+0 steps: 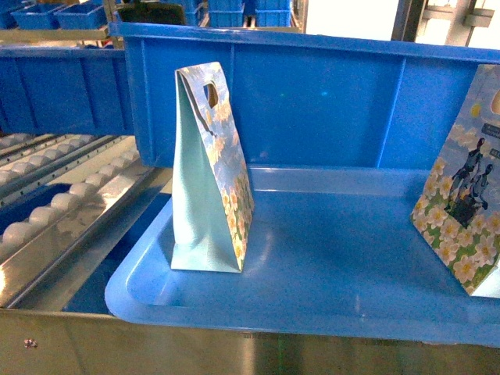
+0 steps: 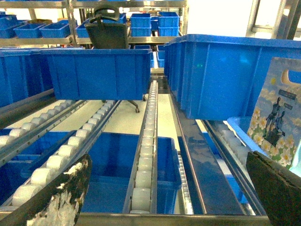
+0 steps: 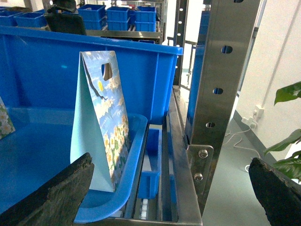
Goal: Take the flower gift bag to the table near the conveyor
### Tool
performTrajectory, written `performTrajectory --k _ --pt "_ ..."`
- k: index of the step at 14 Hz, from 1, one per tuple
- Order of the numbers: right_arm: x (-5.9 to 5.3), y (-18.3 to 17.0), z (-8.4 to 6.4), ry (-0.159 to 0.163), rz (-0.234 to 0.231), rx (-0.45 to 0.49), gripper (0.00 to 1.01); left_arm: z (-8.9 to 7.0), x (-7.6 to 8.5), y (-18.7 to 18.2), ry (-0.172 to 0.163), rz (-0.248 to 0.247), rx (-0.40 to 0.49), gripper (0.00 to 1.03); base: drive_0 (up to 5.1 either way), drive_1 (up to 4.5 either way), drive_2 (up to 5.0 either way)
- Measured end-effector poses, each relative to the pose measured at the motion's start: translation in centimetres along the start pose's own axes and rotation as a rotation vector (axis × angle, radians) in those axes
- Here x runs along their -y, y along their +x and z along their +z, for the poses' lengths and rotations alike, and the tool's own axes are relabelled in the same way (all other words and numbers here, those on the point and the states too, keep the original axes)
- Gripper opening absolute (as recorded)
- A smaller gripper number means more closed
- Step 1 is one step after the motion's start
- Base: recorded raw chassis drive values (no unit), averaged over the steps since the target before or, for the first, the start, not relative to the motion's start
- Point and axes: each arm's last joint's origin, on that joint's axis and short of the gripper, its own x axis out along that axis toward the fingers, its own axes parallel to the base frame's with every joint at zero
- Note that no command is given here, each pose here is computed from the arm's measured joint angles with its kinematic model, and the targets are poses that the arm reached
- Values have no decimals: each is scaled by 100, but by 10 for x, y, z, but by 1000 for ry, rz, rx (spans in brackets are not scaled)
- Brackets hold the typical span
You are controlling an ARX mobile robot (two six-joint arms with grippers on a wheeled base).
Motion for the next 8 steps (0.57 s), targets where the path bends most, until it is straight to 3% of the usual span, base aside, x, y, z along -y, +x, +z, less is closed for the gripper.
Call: performTrajectory --k 7,8 --pt "-1 0 1 0 -1 5 98 0 1 0 0 0 3 98 0 0 0" --pt "-5 0 3 2 22 26 98 2 6 0 -1 -21 17 98 0 0 0"
